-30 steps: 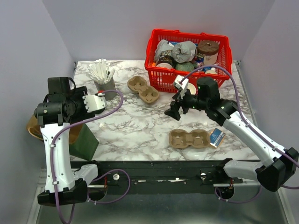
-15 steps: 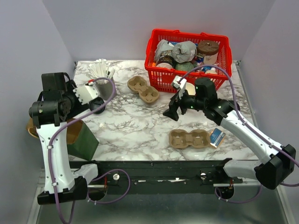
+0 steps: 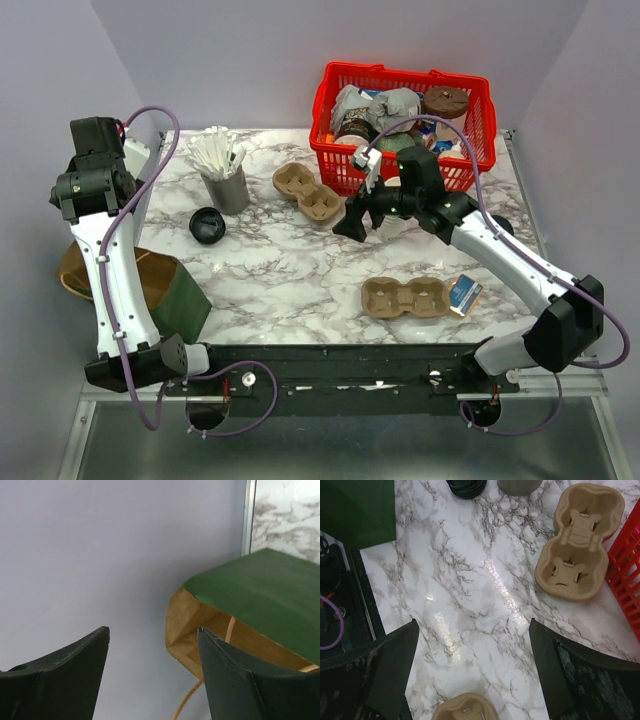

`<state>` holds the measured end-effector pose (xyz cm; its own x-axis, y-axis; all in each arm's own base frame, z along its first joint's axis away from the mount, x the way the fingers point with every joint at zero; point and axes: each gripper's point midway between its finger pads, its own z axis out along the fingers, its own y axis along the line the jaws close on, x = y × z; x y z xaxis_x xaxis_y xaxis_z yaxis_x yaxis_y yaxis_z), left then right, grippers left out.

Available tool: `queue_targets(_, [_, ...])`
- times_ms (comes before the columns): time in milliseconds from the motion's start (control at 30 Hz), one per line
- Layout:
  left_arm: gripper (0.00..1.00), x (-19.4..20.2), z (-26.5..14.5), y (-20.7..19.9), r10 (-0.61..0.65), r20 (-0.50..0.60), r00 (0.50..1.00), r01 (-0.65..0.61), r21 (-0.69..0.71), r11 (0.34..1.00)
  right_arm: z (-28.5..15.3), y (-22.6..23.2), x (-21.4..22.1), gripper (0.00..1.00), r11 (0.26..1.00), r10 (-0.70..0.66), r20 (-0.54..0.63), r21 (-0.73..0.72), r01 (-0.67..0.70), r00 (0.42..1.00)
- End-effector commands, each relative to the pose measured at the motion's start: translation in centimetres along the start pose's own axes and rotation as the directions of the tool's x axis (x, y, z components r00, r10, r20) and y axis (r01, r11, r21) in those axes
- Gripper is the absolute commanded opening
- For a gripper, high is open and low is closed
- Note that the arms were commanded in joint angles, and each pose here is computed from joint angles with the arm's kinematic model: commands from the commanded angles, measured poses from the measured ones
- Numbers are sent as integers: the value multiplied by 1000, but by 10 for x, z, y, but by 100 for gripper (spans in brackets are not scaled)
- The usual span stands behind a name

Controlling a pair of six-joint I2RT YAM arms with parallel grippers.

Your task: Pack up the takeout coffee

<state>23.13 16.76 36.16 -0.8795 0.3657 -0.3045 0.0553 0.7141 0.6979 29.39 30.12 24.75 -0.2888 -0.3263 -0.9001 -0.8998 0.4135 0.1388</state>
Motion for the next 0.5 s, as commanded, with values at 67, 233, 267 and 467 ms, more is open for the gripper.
queue_targets(67, [84,76,-7,-35,338,-168,926,-311,171,935,7,0,-17,100,999,17,17,-40,-16,1000])
queue_targets(233, [85,74,-1,-49,397,-122,910,-360,242,901,14,1,-15,100,997,47,3,-61,-47,999])
queue_targets(267, [85,73,1,-51,404,-118,907,-367,252,896,14,1,-16,100,997,49,3,-64,-49,999])
queue_targets(467, [85,73,16,-54,521,-130,843,-465,311,829,14,1,-9,100,997,53,-4,-60,-53,999])
